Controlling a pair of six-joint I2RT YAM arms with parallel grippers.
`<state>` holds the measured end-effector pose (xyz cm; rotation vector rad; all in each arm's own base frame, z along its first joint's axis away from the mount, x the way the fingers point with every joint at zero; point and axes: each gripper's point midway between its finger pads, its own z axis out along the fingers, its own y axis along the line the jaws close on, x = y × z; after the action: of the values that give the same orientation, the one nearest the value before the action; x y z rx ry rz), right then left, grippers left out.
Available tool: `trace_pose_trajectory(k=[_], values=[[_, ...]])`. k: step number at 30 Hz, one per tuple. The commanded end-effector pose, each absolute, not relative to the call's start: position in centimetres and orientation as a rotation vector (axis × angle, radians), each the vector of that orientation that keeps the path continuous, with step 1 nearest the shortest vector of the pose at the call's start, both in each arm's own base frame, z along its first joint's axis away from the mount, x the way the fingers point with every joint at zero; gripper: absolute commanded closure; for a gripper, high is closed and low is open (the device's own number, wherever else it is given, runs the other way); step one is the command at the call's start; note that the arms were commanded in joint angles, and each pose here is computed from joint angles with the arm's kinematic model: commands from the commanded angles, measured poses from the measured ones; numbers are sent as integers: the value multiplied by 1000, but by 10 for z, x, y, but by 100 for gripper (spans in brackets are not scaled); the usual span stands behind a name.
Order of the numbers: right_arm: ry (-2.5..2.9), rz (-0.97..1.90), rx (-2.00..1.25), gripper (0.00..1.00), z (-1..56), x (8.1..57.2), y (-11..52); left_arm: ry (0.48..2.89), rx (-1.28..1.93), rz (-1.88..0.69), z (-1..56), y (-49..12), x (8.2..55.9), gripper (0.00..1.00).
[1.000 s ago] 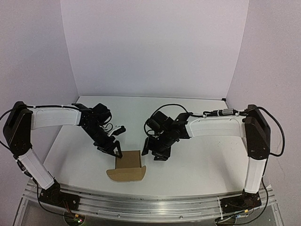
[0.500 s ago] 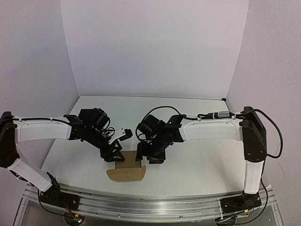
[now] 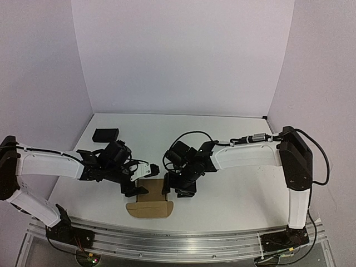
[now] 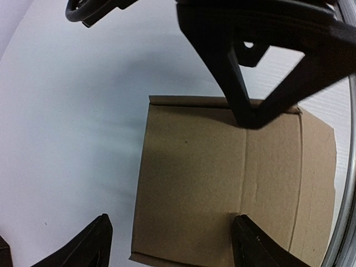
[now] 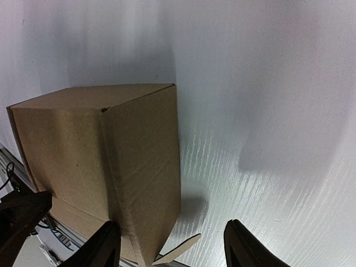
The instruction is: Fold the paper box
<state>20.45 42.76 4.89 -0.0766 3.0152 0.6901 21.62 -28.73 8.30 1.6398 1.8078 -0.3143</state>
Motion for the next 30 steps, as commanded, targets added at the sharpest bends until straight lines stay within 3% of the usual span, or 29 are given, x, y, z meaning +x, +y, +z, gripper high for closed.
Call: trace_pose_trajectory(k=[1,7,13,18,23,26,30], values=[[2990,704,-120,35,71,208,413,1664,1705,-396,123,-284,213,18],[3029,852,-133,34,97,183,407,1434,1856,-464,149,-288,198,13],[3075,860,-84,38,100,149,389,1258,2056,-464,145,-288,194,17],[3092,706,80,58,69,152,363,1015,2158,-449,145,-289,187,17],[3107,712,72,77,49,159,379,831,2210,-456,141,-304,184,7],[3087,742,104,80,46,163,381,814,2333,-378,116,-298,193,1],[3045,938,183,81,36,164,400,732,2449,-262,92,-285,199,0]])
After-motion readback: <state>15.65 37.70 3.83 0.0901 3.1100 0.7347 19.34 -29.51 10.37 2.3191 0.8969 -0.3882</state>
